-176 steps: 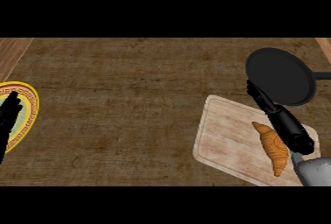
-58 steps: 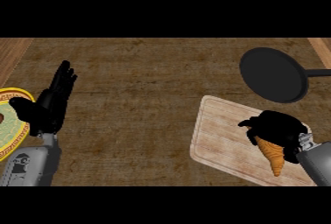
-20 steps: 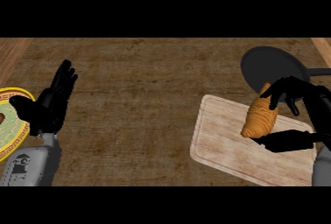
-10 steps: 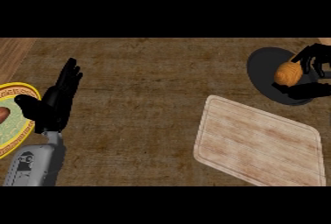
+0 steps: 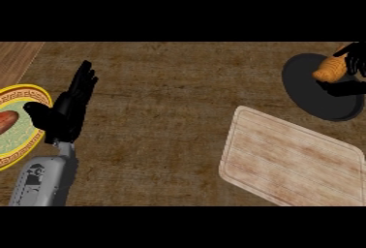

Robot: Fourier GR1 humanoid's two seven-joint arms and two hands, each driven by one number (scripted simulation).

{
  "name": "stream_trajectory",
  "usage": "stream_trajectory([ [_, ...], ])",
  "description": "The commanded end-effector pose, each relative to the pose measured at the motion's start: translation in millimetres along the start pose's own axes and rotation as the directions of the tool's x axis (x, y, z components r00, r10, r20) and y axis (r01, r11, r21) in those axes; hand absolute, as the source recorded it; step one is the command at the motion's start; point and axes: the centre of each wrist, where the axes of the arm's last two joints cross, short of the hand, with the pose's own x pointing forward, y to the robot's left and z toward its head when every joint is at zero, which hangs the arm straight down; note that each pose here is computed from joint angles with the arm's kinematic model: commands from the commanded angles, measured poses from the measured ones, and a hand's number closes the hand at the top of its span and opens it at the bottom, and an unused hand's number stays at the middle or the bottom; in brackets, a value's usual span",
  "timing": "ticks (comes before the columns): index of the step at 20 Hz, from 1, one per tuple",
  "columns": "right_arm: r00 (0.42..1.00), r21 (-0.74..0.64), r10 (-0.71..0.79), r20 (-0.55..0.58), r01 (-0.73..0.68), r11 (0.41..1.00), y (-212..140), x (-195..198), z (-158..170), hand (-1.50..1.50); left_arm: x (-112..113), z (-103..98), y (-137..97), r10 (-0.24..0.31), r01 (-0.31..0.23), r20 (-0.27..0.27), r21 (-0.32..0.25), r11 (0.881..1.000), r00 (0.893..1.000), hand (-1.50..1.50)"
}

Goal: Pick the croissant from the cutting board and place it in the pan

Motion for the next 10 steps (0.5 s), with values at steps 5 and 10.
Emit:
stream_trajectory([
  [5, 0.990, 0.064, -0.108, -0.094, 0.114, 0.991, 39.0, -13.3, 2.9, 1.50, 11.8, -9.2, 2.6, -0.018, 0.019, 0.016, -0.024, 1.000, 1.000, 0.00],
  [10, 0.951, 0.287, -0.234, -0.201, 0.286, 0.914, 32.0, -34.4, 14.2, -1.50, 6.6, -6.5, -11.0, -0.021, 0.022, 0.027, -0.035, 0.999, 0.999, 0.00],
])
